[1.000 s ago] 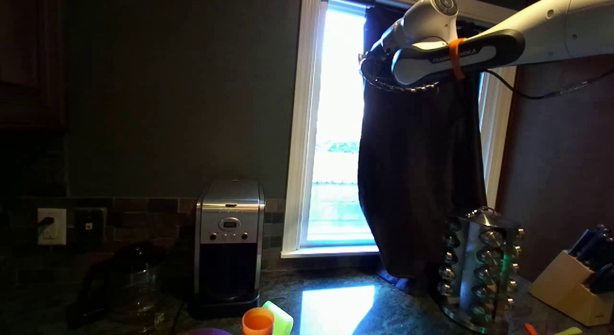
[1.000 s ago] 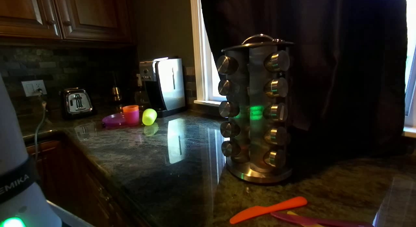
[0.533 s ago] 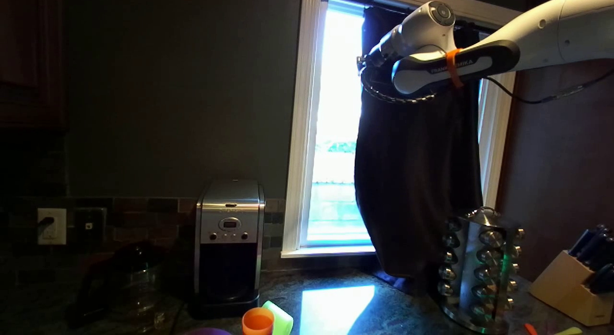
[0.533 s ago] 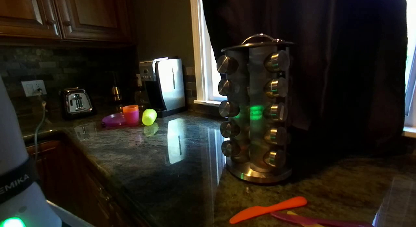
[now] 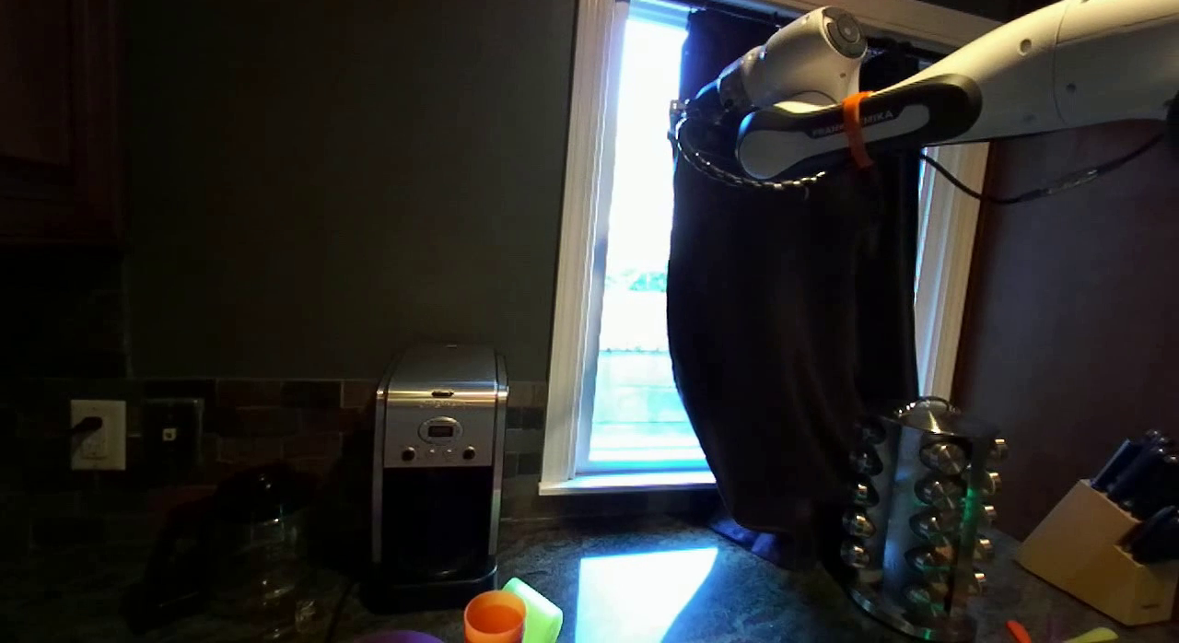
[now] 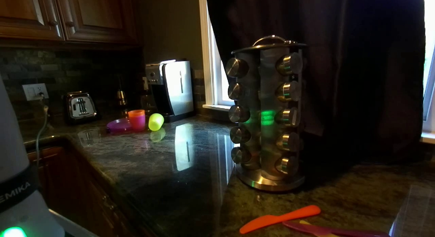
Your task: Close the window curtains
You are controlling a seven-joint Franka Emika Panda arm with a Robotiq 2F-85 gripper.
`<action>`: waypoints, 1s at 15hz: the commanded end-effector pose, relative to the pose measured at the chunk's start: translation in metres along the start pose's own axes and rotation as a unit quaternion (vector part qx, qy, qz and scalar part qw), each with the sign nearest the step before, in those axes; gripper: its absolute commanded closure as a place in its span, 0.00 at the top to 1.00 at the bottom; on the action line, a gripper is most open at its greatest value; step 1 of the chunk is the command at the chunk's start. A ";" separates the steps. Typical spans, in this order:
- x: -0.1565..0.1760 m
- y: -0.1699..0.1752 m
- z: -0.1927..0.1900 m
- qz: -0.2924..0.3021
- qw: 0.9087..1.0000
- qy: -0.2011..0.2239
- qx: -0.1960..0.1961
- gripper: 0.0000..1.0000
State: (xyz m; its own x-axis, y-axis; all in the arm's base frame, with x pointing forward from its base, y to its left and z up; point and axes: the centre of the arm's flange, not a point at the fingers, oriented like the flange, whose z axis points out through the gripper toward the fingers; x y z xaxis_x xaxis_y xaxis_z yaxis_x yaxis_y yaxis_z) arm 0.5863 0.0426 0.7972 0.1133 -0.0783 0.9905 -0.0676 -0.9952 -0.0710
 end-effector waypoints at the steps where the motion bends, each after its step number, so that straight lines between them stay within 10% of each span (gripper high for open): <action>1: -0.043 -0.059 0.016 0.016 0.996 -0.029 0.086 0.01; 7: -0.055 -0.112 0.025 0.031 0.983 -0.014 0.181 0.01; 8: -0.055 -0.113 0.027 0.040 0.982 -0.021 0.182 0.27; 15: -0.088 -0.141 0.007 -0.034 0.973 -0.182 0.139 0.73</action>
State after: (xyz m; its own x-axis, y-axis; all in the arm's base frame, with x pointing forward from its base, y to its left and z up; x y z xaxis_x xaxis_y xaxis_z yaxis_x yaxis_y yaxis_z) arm 0.6217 0.2035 0.7100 0.3407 -0.0287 0.9397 0.2587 -0.9581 -0.1231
